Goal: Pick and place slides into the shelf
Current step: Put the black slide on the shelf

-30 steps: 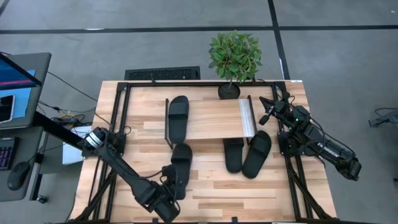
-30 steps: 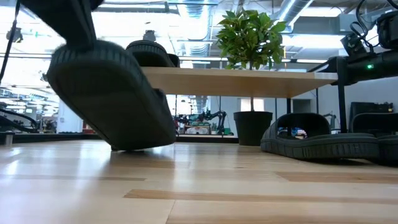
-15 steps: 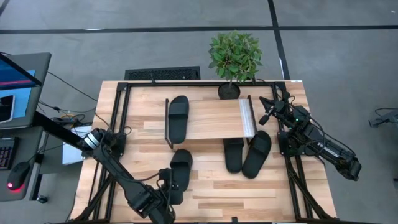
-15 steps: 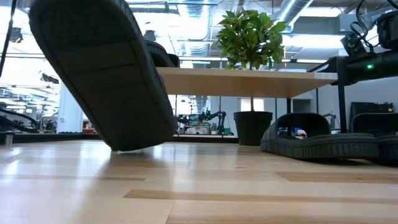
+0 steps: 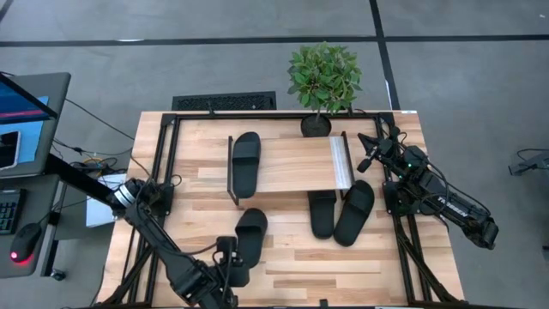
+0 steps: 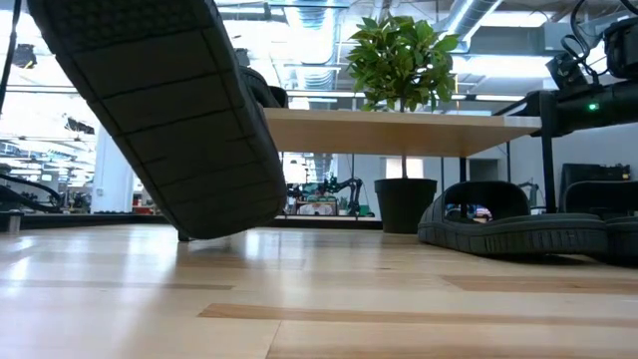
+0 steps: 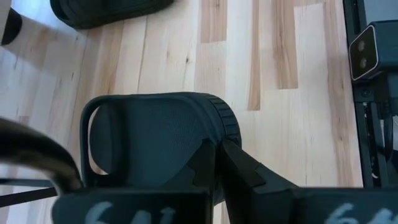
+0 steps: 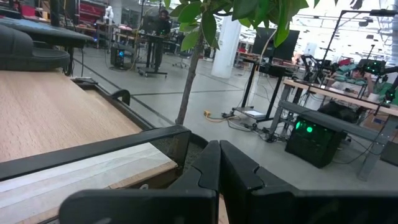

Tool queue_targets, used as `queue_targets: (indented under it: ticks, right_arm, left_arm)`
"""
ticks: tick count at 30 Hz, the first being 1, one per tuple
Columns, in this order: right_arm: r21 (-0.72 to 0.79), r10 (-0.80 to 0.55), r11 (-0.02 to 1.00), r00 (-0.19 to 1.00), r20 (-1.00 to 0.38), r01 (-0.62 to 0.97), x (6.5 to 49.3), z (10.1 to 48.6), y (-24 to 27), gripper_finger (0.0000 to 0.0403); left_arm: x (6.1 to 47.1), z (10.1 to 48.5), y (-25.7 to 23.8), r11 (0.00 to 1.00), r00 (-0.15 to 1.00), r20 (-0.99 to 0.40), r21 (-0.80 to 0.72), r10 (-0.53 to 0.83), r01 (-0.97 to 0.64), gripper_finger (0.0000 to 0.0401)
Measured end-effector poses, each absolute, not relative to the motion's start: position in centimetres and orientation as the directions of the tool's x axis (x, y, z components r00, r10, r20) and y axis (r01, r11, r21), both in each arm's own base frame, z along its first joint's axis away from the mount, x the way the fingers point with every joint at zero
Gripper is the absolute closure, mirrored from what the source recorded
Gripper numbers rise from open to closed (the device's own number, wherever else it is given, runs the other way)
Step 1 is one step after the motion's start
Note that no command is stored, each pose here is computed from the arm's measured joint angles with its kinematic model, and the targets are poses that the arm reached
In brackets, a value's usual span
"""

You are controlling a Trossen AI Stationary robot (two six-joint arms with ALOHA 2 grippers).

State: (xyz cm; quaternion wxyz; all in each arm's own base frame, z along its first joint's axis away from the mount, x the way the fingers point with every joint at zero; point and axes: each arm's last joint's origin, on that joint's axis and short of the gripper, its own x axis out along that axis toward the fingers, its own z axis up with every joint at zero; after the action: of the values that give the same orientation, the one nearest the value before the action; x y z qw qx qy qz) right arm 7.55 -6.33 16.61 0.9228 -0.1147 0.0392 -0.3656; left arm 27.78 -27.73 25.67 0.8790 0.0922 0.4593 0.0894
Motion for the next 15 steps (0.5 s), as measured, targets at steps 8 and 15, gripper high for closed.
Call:
queue_targets:
  ticks: [8,15]
  right_arm:
    - [-0.24,-0.684,0.706,0.73,0.011,0.666,7.55,16.61,-6.33,0.0403]
    - [-0.24,-0.684,0.706,0.73,0.012,0.666,7.55,16.61,-6.33,0.0403]
  left_arm:
    - [27.26,25.74,-28.22,0.962,0.586,-0.769,0.261,0.255,-0.076,0.0401]
    - [26.92,26.48,-28.8,0.962,0.619,-0.743,0.263,0.253,-0.077,0.0401]
